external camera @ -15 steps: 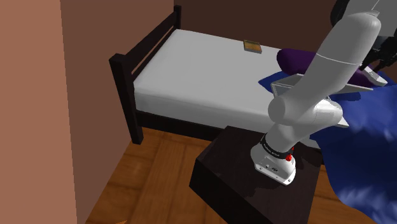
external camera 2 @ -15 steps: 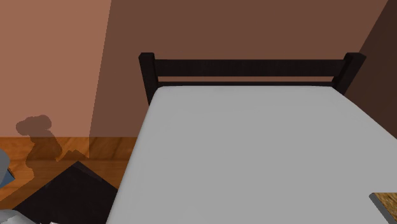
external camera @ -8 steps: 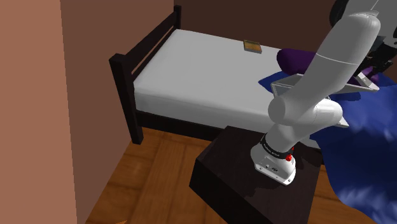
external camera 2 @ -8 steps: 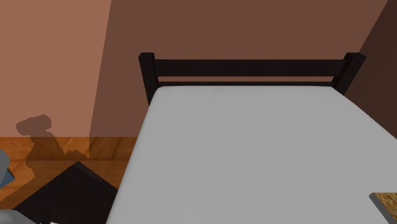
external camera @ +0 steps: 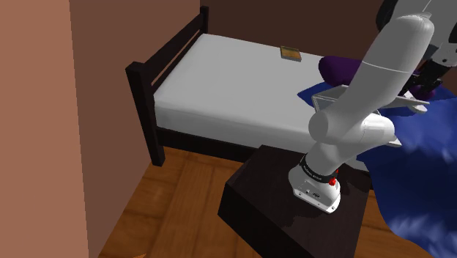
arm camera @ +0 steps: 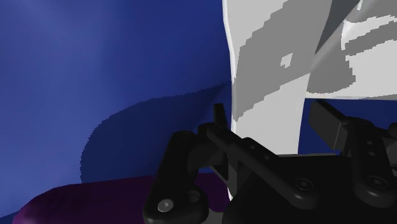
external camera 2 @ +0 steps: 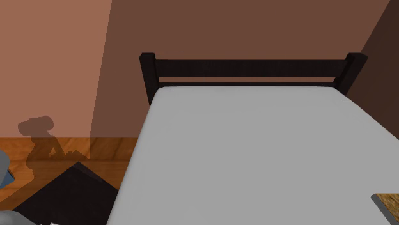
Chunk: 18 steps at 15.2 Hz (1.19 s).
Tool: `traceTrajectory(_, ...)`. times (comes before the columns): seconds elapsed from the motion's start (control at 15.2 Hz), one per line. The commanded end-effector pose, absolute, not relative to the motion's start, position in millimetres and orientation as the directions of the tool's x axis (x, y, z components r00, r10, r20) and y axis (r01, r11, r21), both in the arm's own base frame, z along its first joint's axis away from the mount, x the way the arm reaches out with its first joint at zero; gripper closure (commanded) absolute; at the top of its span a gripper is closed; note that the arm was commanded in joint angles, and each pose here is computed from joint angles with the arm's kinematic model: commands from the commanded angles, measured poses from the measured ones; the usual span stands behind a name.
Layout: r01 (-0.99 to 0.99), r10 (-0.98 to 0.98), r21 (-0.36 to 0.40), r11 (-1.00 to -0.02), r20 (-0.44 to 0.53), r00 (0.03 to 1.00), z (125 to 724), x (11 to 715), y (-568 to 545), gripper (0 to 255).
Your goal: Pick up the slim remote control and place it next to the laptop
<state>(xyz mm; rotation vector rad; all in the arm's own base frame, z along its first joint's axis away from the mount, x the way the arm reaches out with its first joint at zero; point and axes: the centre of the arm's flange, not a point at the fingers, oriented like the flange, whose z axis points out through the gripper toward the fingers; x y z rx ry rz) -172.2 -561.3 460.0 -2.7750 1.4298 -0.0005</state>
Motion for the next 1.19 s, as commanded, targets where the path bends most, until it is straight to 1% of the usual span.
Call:
traceTrajectory(0.0, -0.814, -0.814, -0.017, -0.58, -0.008, 0.58, 450.0, -172.9, -561.2, 255)
traceTrajectory(1.12, -0.814, -0.814, -0.017, -0.58, -0.008, 0.58, 360.2, -172.9, -561.2, 255)
